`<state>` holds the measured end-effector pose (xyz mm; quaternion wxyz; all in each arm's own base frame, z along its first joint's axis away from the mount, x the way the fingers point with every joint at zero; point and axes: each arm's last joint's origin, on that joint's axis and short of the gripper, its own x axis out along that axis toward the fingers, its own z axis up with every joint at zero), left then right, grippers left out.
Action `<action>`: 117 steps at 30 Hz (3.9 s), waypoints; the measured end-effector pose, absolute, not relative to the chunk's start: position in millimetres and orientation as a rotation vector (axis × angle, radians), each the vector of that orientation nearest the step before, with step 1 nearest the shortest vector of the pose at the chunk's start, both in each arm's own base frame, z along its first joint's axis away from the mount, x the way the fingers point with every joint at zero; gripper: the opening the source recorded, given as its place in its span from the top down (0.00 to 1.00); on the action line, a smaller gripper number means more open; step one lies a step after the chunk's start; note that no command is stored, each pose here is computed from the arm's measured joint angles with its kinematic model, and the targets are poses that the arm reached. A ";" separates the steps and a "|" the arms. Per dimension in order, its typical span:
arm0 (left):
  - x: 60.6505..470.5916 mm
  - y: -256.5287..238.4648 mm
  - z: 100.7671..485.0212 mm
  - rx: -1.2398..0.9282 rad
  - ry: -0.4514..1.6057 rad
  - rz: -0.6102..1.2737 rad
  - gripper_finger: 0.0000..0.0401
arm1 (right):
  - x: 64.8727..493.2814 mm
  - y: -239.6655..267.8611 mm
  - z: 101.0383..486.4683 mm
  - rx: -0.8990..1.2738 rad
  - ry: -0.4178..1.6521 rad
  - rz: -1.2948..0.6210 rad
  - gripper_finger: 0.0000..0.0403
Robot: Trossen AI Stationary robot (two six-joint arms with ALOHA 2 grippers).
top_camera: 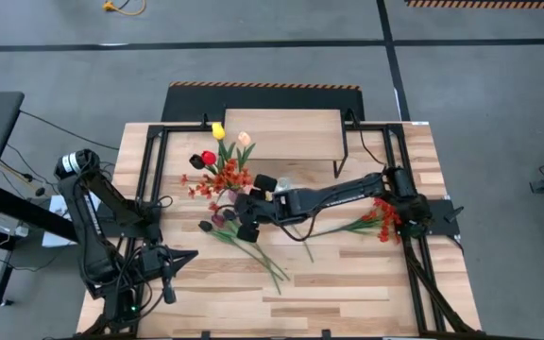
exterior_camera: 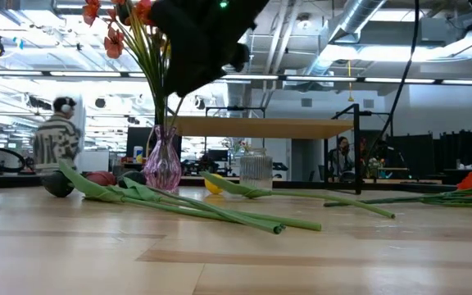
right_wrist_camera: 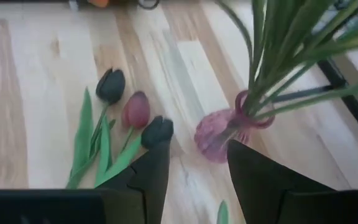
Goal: Pick and place flowers into a vace then onto a shelf
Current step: Put the yellow tulip into the transparent vase
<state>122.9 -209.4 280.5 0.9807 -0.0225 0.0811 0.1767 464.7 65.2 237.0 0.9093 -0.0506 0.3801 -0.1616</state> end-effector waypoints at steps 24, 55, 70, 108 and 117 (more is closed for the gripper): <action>98.0 -203.8 307.4 -0.007 0.011 0.315 1.00 | 327.4 204.9 238.2 -0.156 0.768 -0.604 0.62; 133.2 -213.7 294.1 0.130 0.080 0.416 1.00 | 359.2 88.1 153.7 -0.122 1.071 -0.559 0.76; 133.1 -213.6 294.2 0.135 0.074 0.419 1.00 | 360.0 82.8 151.3 -0.129 1.196 -0.363 0.75; 133.2 -213.8 293.8 0.127 0.088 0.411 1.00 | 356.2 66.6 120.0 -0.037 1.137 -0.310 0.75; 133.2 -213.8 293.7 0.127 0.088 0.411 1.00 | 357.8 56.7 123.7 0.124 1.167 -0.247 0.98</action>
